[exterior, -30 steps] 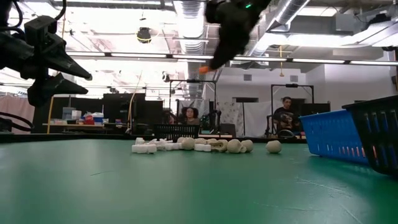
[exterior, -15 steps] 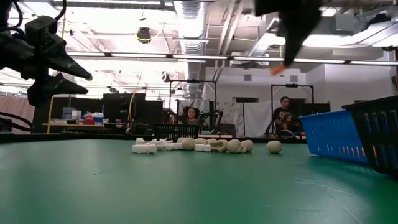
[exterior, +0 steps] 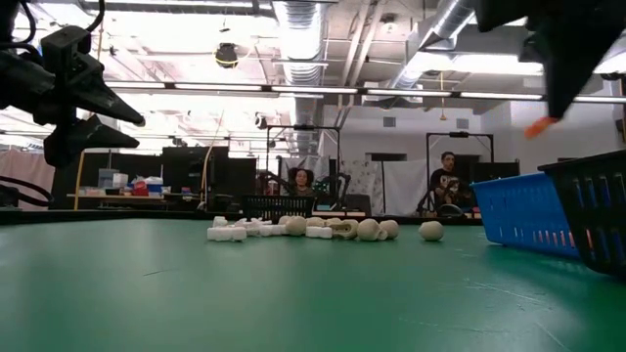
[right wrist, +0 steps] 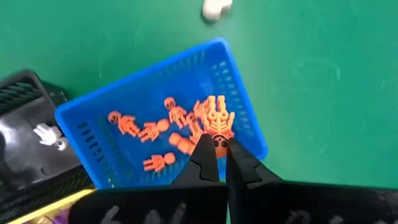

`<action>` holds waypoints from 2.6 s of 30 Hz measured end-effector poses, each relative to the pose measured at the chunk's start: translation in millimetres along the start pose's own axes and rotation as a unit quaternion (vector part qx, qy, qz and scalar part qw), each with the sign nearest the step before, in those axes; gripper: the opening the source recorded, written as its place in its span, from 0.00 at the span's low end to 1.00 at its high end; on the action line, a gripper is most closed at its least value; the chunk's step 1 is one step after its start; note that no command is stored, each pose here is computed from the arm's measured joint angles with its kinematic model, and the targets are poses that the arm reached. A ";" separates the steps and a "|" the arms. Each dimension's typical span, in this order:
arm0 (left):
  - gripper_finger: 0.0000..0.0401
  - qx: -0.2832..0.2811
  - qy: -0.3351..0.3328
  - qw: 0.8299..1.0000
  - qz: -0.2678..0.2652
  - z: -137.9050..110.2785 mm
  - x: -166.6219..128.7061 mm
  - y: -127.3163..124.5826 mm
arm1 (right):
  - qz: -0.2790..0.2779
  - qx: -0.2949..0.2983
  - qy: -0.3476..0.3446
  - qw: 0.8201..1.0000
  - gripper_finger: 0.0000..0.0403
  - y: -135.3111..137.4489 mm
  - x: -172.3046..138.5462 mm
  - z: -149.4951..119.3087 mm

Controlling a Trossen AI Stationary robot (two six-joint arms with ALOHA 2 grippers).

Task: Sort Halloween decoration
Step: Put the orange skeleton toy into the blue bin

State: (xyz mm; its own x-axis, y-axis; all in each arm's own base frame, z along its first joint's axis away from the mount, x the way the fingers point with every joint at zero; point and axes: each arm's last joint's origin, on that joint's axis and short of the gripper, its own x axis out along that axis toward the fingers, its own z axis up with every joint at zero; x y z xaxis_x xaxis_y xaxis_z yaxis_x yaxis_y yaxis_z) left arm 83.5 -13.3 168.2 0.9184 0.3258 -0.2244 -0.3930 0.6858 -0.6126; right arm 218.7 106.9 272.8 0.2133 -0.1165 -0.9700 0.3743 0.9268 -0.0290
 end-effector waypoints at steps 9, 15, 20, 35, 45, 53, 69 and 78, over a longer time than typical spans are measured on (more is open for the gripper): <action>0.47 0.000 -0.008 1.000 0.006 0.4 0.0 0.4 | 0.037 0.014 -0.003 0.999 0.05 18.4 7.3 -17.1; 0.47 0.000 -0.008 1.000 0.007 0.4 0.0 0.4 | 0.036 0.022 -0.003 0.999 0.14 18.4 7.4 -17.4; 0.47 0.000 -0.008 1.000 0.006 0.4 0.0 0.4 | 0.035 0.023 -0.004 0.999 0.19 18.5 7.3 -17.4; 0.47 0.008 -0.012 1.000 0.010 0.7 0.0 0.6 | 0.053 0.001 -0.039 0.998 0.24 23.3 6.7 -12.4; 0.47 -0.005 -0.016 1.000 0.013 0.9 0.0 0.8 | 0.059 -0.068 -0.147 0.985 0.25 32.4 3.2 1.2; 0.47 -0.015 -0.016 1.000 0.013 0.9 0.0 0.8 | 0.056 -0.100 -0.232 0.966 0.24 34.9 -0.7 19.0; 0.47 -0.017 -0.019 1.000 0.009 1.7 -0.1 -0.1 | -0.002 -0.187 -0.383 0.905 0.24 19.9 -11.3 70.2; 0.47 -0.017 -0.032 0.999 0.019 2.4 -0.1 0.4 | 0.026 -0.207 -0.379 0.902 0.24 3.8 -11.8 83.4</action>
State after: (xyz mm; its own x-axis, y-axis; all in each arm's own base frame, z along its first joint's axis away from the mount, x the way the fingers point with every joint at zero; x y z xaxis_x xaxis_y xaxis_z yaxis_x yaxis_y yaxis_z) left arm 83.1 -11.5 169.8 0.8977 0.3926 -0.2003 -0.4248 0.6501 -0.6300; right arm 292.9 82.0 304.3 0.8346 -0.1345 -0.5342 0.0108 0.9735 -0.2283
